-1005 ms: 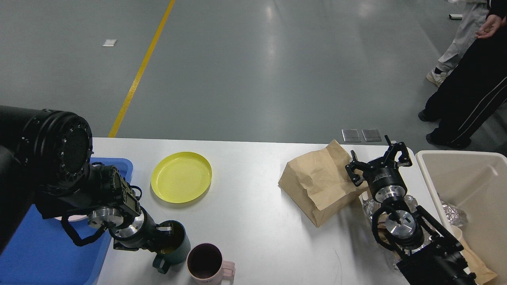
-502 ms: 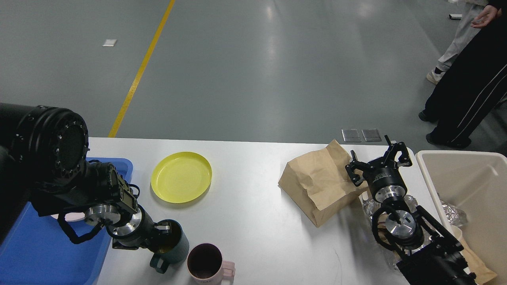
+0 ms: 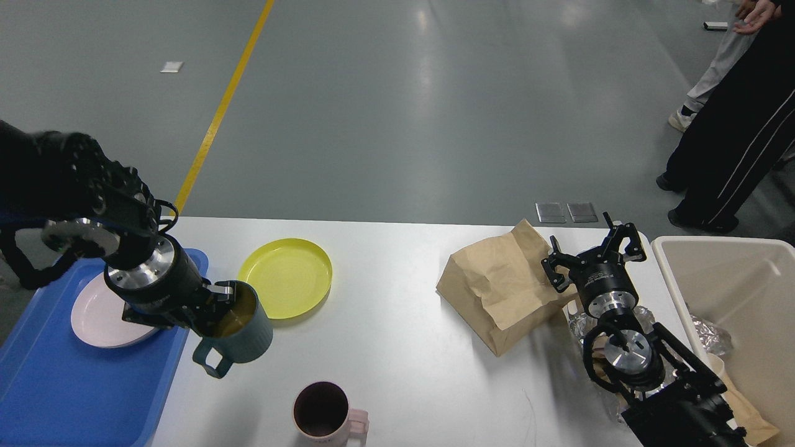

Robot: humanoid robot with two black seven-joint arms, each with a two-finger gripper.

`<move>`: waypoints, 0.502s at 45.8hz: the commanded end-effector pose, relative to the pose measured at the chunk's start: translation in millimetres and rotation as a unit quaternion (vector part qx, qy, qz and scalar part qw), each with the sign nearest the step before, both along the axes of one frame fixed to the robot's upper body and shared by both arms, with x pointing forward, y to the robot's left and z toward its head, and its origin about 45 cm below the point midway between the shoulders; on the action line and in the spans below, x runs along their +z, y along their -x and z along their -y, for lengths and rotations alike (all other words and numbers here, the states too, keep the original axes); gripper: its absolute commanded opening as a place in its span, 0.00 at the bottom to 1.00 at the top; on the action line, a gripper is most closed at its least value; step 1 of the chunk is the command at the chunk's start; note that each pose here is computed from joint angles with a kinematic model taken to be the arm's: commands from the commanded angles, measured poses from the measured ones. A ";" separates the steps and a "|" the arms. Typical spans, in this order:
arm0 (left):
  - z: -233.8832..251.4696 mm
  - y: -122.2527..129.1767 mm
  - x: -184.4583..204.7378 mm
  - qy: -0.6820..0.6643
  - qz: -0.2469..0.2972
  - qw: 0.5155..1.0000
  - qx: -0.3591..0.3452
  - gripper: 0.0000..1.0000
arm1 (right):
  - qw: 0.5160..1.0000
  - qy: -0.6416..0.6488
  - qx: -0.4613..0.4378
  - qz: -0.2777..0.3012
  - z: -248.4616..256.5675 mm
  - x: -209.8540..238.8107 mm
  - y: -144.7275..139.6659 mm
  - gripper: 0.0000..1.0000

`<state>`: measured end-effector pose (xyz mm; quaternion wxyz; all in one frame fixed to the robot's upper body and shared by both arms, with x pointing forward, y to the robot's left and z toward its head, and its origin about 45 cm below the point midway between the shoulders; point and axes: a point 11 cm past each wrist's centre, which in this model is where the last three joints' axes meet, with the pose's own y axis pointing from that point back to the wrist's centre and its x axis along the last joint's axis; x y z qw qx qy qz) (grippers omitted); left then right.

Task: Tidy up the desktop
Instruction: 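Lift the green mug and carry it onto the blue tray corner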

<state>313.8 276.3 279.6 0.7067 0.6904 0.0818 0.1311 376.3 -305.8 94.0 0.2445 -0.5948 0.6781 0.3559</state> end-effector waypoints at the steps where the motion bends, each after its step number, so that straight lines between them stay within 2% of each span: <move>1: 13.6 2.2 52.0 0.022 0.003 1.000 -0.012 0.00 | 1.000 0.000 0.000 0.000 0.0 0.0 0.0 1.00; 11: 29.6 12.9 112.4 0.035 -0.005 0.999 -0.037 0.00 | 1.000 0.000 0.000 -0.001 0.3 -0.5 0.2 1.00; 23: 12.3 11.8 121.5 0.024 0.002 1.000 -0.016 0.00 | 1.000 0.000 0.000 0.000 0.0 0.0 0.0 1.00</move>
